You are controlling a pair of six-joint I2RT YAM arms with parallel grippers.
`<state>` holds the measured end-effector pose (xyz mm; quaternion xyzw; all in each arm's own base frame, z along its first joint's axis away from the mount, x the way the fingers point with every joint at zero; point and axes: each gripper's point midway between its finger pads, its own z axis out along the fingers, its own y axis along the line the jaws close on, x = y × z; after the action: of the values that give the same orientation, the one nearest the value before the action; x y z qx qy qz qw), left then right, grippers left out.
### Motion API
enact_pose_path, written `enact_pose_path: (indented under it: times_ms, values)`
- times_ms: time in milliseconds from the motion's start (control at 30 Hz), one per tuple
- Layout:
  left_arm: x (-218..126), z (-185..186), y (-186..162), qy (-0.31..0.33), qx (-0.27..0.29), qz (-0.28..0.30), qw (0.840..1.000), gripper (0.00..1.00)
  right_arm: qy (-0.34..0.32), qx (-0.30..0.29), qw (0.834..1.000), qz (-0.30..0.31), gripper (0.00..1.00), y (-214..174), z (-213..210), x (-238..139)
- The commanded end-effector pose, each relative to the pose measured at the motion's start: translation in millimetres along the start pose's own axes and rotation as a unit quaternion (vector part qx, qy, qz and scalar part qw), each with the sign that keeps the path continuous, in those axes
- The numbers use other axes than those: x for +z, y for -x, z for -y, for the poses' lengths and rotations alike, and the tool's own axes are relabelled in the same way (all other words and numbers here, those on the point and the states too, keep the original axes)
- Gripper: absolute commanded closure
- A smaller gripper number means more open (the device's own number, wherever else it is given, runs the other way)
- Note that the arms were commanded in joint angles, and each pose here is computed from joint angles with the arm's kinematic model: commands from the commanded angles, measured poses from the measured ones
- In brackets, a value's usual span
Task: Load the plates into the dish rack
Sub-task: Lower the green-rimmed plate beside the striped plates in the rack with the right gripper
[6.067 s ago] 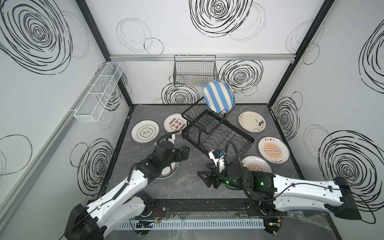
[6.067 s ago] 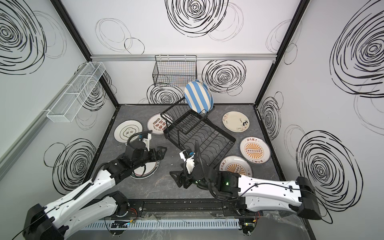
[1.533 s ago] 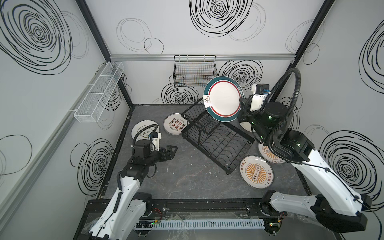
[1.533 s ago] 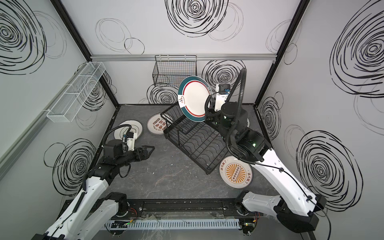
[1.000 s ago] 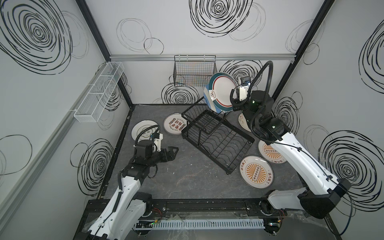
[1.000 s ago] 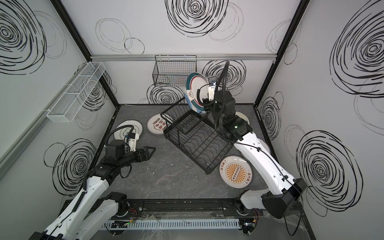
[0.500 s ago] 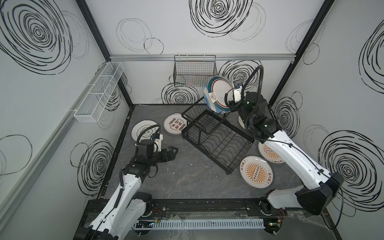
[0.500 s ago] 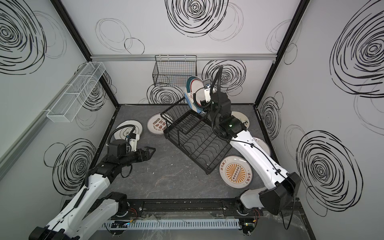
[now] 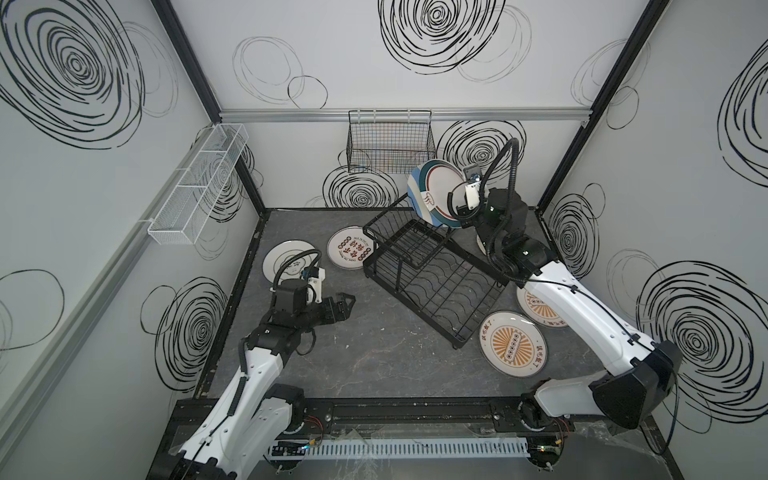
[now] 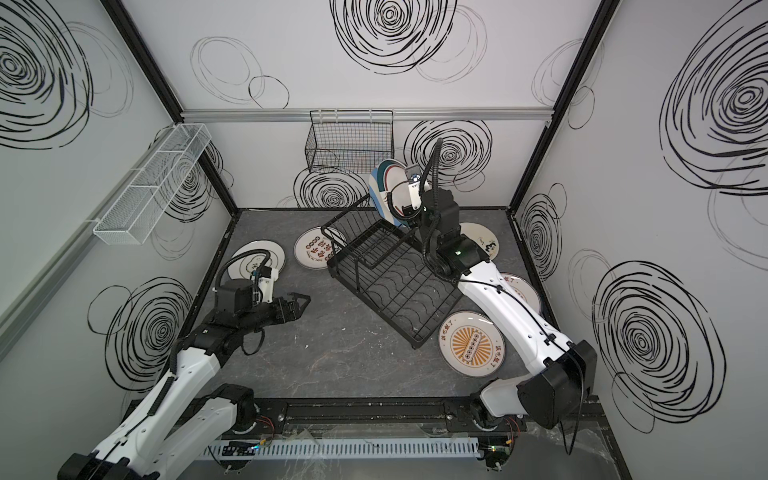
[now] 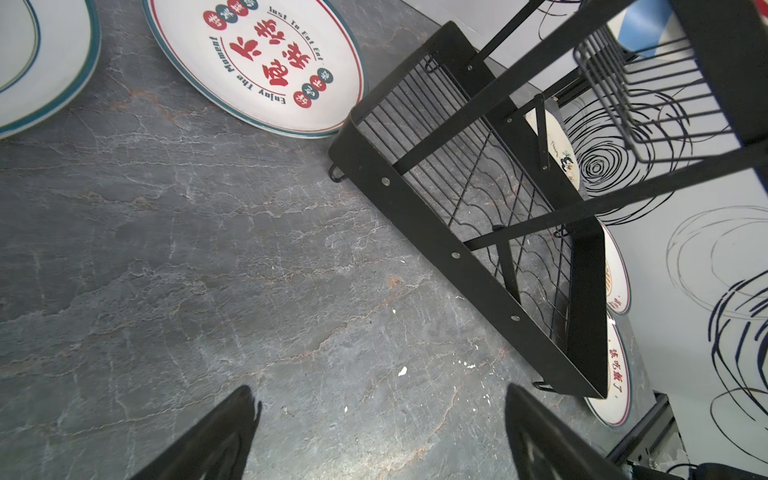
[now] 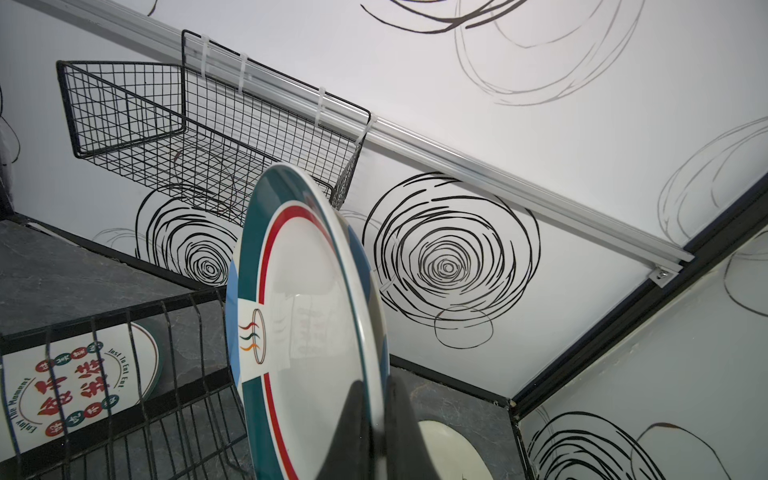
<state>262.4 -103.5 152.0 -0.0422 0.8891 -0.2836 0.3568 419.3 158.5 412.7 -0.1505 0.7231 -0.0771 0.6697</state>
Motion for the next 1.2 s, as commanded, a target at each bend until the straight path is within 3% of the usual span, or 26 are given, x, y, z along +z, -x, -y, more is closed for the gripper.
enact_pose_path:
  times_ms: [0, 1167]
  values:
    - [-2, 4, 7, 0.0, 0.009, 0.009, 1.0, 0.04, -0.005, 0.018, 0.999, 0.041, 1.0, 19, 5, -1]
    - [0, 1, 6, 0.006, 0.007, 0.006, 1.0, 0.04, 0.035, -0.021, 0.999, 0.032, 1.0, -14, -32, 27]
